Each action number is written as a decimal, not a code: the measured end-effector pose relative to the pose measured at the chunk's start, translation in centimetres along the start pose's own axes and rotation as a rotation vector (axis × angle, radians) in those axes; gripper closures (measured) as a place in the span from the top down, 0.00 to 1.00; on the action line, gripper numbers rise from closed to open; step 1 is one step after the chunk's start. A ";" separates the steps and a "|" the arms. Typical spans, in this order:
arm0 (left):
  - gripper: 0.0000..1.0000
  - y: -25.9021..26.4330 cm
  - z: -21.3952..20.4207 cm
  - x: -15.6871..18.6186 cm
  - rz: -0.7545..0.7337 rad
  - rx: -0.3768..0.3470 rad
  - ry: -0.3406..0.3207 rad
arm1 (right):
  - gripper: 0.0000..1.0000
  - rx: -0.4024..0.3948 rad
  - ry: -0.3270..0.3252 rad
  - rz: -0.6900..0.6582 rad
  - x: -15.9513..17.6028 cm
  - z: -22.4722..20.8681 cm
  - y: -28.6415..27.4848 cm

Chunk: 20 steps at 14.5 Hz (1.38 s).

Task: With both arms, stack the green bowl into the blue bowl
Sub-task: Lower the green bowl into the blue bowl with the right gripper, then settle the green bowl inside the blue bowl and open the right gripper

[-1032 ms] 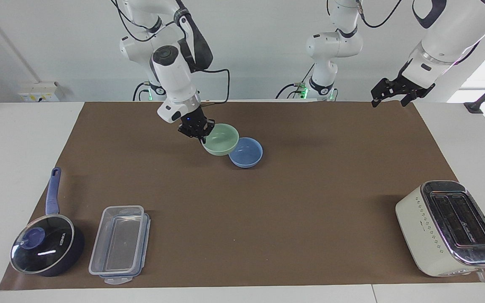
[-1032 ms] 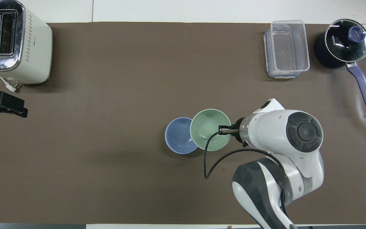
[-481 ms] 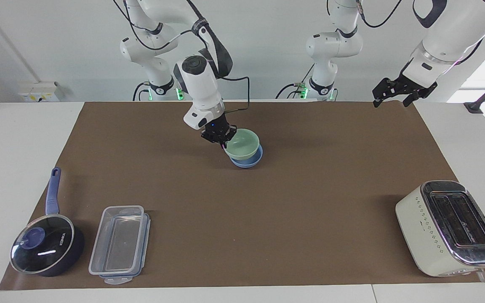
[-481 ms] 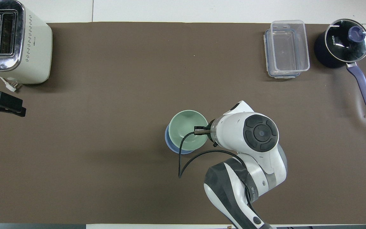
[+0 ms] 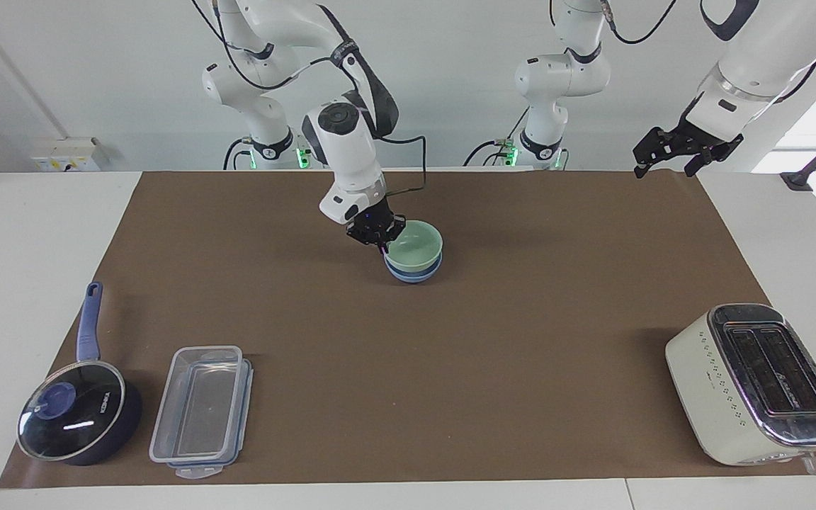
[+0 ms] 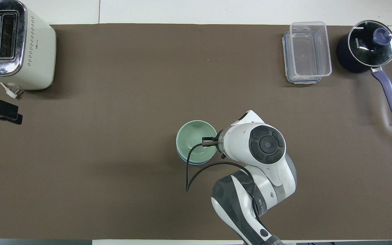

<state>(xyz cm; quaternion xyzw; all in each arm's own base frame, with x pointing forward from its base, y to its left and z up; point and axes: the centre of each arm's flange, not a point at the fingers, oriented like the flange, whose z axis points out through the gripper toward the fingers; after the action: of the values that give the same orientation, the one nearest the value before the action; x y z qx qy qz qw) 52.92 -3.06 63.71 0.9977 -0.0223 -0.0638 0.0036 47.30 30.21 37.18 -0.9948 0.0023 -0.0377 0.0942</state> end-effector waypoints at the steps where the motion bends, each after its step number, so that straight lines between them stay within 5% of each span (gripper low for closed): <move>1: 1.00 0.0 0.0 0.0 0.000 0.000 0.001 | 0.05 0.000 0.000 0.000 0.0 0.1 0.0; 20: 1.00 0.2 -0.3 0.6 0.016 0.000 0.055 | 0.05 -0.004 -0.009 -0.033 -1.4 2.1 -1.4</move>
<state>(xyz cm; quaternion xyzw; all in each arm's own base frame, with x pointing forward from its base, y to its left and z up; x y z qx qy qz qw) 53.51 -3.32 63.92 0.9989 -0.0300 -0.0365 0.0045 46.08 31.99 35.32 -0.9951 -0.0146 -0.0350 0.0914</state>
